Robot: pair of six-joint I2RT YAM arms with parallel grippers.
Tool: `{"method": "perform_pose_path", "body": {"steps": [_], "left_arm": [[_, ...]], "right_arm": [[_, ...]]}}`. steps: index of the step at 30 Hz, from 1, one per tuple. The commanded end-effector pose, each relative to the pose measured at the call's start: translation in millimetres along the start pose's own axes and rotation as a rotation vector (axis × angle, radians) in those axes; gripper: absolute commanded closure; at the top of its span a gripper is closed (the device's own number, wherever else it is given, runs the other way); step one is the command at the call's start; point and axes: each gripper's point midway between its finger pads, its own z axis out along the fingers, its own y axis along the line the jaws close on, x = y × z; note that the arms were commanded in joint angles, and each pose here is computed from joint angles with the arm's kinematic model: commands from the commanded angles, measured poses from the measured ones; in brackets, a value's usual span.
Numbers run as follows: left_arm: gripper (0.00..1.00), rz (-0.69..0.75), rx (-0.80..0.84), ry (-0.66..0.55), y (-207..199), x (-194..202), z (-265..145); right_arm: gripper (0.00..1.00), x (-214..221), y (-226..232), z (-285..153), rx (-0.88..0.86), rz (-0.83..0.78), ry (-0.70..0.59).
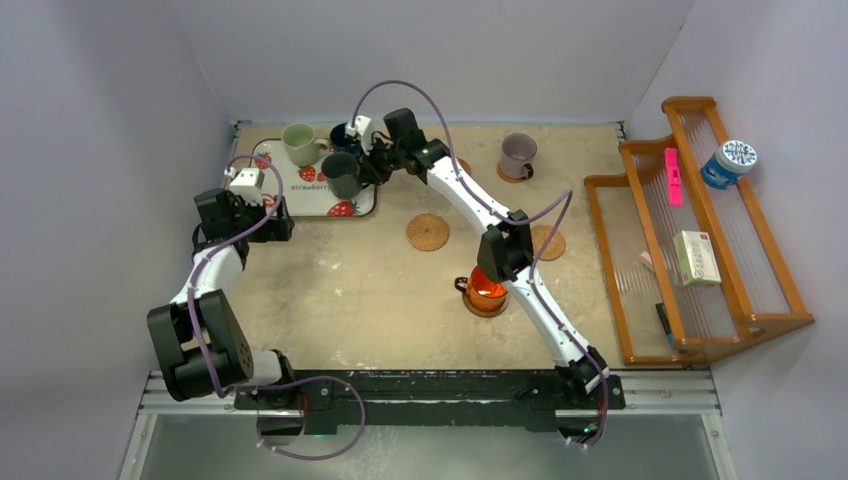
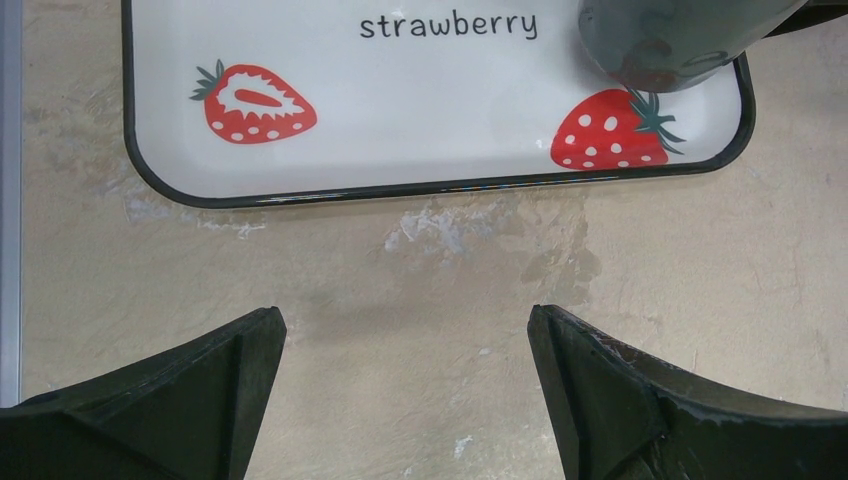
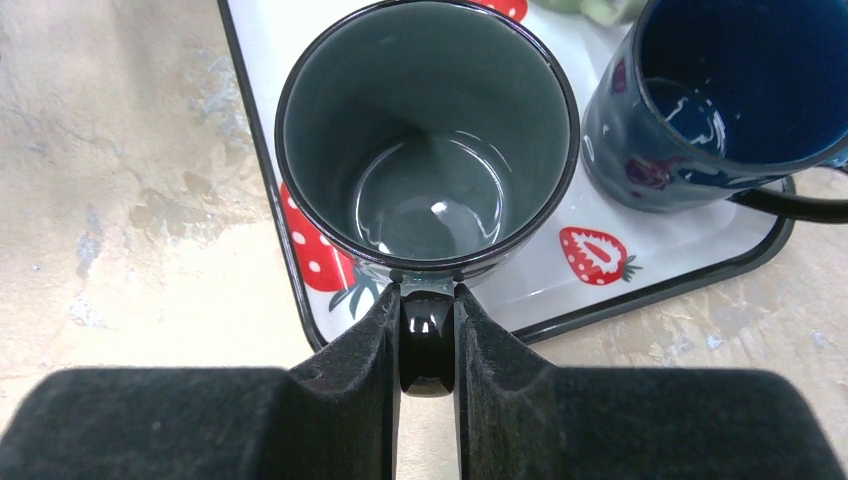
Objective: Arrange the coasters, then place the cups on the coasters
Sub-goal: Pick up the cup from the tray.
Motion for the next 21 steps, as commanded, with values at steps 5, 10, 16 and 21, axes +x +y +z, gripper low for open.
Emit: {"method": "perform_pose_path", "body": {"steps": [5, 10, 16, 21], "left_arm": [[0.0, 0.02, 0.017, -0.062, -3.1, -14.5, -4.3], [0.0, 0.02, 0.018, -0.063, -3.6, -14.1, -4.5], [0.0, 0.021, 0.022, -0.066, -4.6, -14.7, -5.2], [0.0, 0.019, 0.028, -0.069, -5.8, -15.4, -5.5]], "right_arm": [[1.0, -98.6, 14.5, -48.3, -0.007, -0.103, -0.19], [1.0, -108.9, 16.3, -58.3, -0.001, -0.108, -0.202], [1.0, -123.7, 13.1, -75.0, 0.02, -0.107, -0.226], [1.0, -130.3, 4.2, -89.6, 0.047, -0.097, -0.235]]}}
